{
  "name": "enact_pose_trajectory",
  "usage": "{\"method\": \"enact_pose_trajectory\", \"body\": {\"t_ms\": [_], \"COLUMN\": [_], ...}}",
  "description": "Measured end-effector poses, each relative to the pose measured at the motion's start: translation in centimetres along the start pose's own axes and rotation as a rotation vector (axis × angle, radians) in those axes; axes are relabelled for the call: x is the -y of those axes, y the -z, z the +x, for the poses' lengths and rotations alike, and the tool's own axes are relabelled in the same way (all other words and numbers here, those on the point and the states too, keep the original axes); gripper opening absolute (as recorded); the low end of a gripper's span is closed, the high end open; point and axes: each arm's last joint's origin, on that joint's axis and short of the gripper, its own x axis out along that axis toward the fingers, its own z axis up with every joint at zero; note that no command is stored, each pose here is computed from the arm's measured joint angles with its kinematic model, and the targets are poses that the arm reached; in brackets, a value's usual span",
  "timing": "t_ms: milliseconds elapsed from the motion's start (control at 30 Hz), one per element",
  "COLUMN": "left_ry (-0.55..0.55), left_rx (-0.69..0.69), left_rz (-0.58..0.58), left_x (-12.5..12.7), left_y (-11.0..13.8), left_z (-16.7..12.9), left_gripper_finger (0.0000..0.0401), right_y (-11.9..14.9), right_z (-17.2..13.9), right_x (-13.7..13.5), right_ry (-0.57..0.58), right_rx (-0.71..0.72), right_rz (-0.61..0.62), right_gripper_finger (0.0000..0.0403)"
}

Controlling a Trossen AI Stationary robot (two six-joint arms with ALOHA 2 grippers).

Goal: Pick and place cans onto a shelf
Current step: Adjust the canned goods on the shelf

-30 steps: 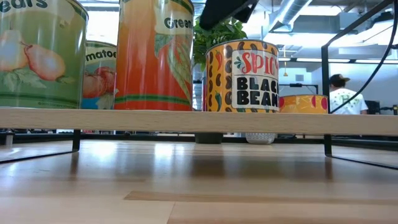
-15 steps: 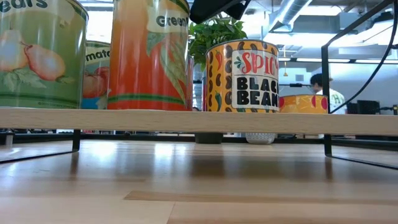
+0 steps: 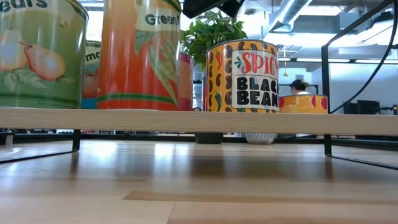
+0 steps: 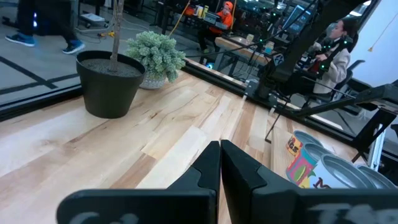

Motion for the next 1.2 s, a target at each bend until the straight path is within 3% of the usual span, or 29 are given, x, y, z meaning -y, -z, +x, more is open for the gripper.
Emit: {"method": "enact_pose_trajectory", "body": {"t_ms": [100,333,533,900,1200], "left_ry": [0.0,0.034,0.048,0.047,0.04], "left_rx": [0.0,-0.014,-0.02,-0.023,-0.038], "left_rz": [0.0,-0.001,-0.001,-0.001,0.004], "left_x": [0.0,0.1,0.1,0.1,0.1], "left_y": [0.0,0.0,0.1,0.1,0.2], "left_z": [0.0,0.0,0.0,0.0,0.0], "left_gripper_finger": [0.0,0.0,0.0,0.0,0.0], "right_y": [-0.1,0.1,1.0,0.7,0.8], "right_z": [0.0,-1.1,-1.4,-0.9,-0.3], "right_x": [0.0,0.4,1.0,4.8,6.5], "right_ry": [0.002,0.132,0.22,0.24,0.22], "right_rx": [0.012,0.022,-0.055,-0.143,-0.172], "right_rz": [0.002,0.025,0.027,0.086,0.057], "right_gripper_finger": [0.0001,0.0001,0.0001,0.0009,0.0006]}}
